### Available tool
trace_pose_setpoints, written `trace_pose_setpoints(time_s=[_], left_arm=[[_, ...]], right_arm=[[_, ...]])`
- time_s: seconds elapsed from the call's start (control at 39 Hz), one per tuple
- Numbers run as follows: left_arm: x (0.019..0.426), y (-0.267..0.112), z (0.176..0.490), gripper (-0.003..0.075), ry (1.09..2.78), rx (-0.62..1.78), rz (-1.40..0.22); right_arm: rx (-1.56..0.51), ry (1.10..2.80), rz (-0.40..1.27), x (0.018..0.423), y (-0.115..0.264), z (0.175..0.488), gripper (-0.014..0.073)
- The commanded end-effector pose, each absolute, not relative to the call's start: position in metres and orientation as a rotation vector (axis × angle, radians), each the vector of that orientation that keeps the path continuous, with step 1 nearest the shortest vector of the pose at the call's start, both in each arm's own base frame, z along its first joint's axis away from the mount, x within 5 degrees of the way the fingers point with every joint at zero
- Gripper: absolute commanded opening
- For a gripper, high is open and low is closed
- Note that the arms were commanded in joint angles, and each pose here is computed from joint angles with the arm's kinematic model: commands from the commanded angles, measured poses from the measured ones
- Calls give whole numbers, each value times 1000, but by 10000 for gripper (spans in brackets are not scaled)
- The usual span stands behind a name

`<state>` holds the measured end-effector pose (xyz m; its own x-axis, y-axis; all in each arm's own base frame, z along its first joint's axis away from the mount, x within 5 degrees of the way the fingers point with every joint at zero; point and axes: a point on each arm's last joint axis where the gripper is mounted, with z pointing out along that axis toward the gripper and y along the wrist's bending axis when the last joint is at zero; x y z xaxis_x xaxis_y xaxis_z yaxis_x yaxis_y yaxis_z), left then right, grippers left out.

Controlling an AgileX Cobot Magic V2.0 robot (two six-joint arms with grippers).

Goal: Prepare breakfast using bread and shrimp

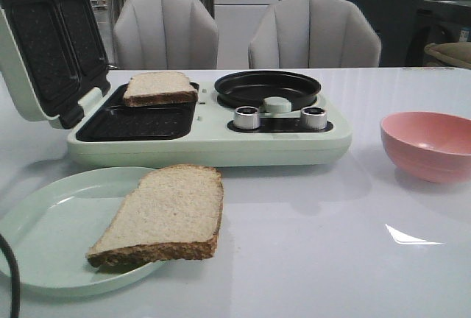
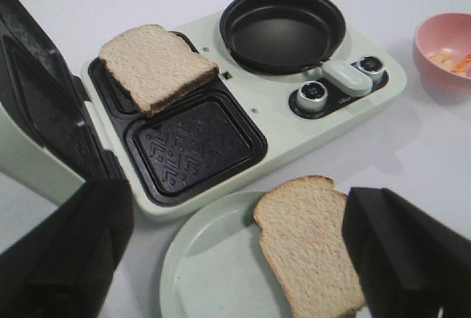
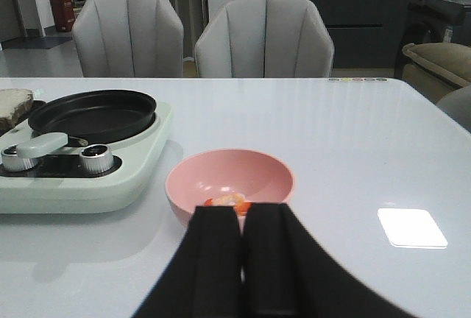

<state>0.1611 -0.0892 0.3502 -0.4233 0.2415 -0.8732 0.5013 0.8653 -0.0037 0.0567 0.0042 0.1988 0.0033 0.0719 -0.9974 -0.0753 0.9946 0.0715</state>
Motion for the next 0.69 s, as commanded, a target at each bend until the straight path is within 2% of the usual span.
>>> trace_pose_setpoints(time_s=[0.0,0.31,0.67], left_arm=[[140,-80,352,617,1907,452,-412],[73,-44,319,617,1747,407,-456],[29,-22,303,617,1594,379,-498]], right_arm=[[-5,1441,108,53,4,214,153],[-5,1441,108,53,4,214,153],[-5,1441,108,53,4,214,153]])
